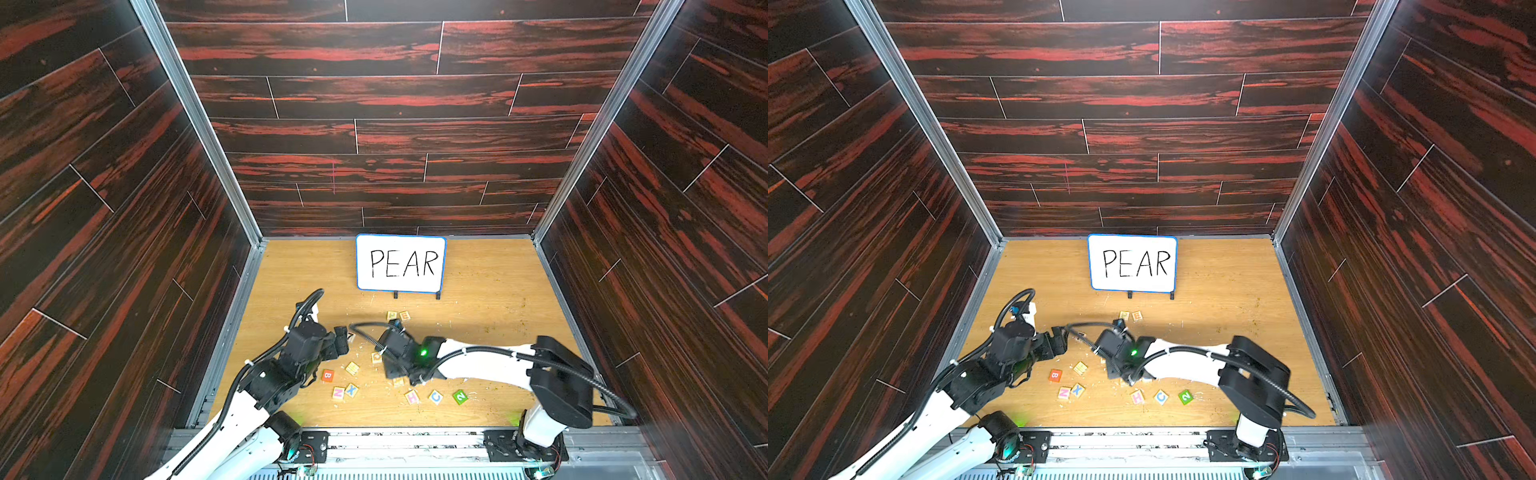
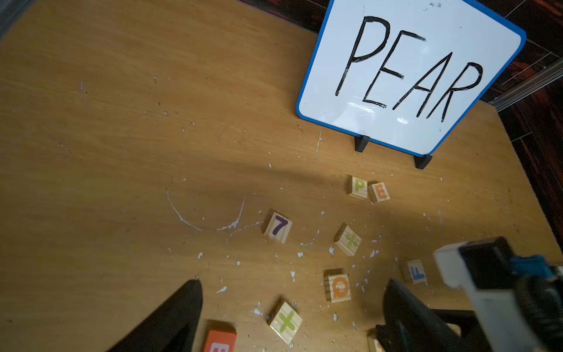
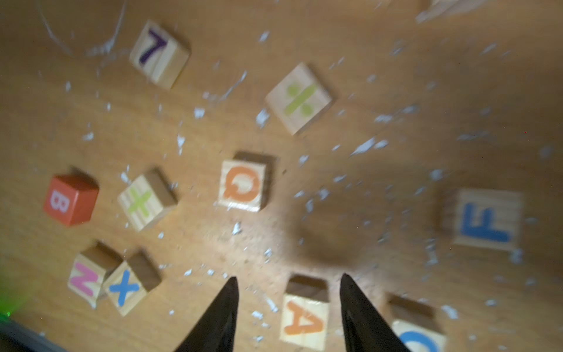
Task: Spell the uppercase word “pear” with letter blocks
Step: Pick up the letter block from the center of the board.
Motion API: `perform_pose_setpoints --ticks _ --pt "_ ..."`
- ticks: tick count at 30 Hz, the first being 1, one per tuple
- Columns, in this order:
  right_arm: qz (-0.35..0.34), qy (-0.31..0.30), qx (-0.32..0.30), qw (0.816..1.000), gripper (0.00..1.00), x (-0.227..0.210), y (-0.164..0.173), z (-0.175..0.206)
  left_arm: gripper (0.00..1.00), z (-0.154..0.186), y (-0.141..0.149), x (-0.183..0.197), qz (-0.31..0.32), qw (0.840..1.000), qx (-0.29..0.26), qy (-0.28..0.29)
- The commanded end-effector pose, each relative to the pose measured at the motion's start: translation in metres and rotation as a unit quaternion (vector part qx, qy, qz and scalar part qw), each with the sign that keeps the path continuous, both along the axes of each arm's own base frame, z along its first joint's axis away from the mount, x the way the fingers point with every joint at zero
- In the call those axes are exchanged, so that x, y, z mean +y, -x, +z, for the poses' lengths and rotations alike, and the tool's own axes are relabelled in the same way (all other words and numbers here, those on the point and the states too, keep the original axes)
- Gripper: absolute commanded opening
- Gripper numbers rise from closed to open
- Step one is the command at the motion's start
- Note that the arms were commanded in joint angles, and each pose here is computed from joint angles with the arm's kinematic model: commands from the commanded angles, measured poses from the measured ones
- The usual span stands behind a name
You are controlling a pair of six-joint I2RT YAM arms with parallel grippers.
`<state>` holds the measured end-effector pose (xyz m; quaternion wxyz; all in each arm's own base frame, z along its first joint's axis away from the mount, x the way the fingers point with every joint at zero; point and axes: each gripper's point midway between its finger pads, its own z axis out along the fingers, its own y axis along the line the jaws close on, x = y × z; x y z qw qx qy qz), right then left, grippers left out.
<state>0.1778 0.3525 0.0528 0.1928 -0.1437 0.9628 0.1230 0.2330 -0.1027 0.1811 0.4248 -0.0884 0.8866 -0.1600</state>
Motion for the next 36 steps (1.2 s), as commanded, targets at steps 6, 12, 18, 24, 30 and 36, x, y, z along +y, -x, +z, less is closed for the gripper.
perform_pose_setpoints --ticks 6,12,18,24,30,36 --pt "-0.031 0.06 0.035 0.997 0.54 -0.019 0.016 -0.029 0.95 -0.008 0.017 0.013 0.014 1.0 0.011 0.009" --pt "-0.032 0.076 0.044 0.996 0.54 -0.021 0.021 -0.037 0.95 -0.008 0.019 0.014 0.016 1.0 0.01 0.012" --pt "-0.024 0.095 0.054 0.994 0.51 -0.023 0.028 -0.044 0.95 -0.008 0.019 0.015 0.015 1.0 0.009 0.008" --pt "-0.019 0.105 0.058 0.993 0.47 -0.024 0.029 -0.049 0.95 -0.008 0.018 0.015 0.016 1.0 0.01 0.006" --pt "-0.014 0.106 0.05 0.993 0.37 -0.024 0.027 -0.044 0.95 -0.007 0.017 0.016 0.018 1.0 0.009 0.002" --pt "-0.005 0.114 0.004 0.993 0.32 -0.024 0.013 -0.02 0.96 -0.005 0.014 0.015 0.019 1.0 0.006 -0.003"
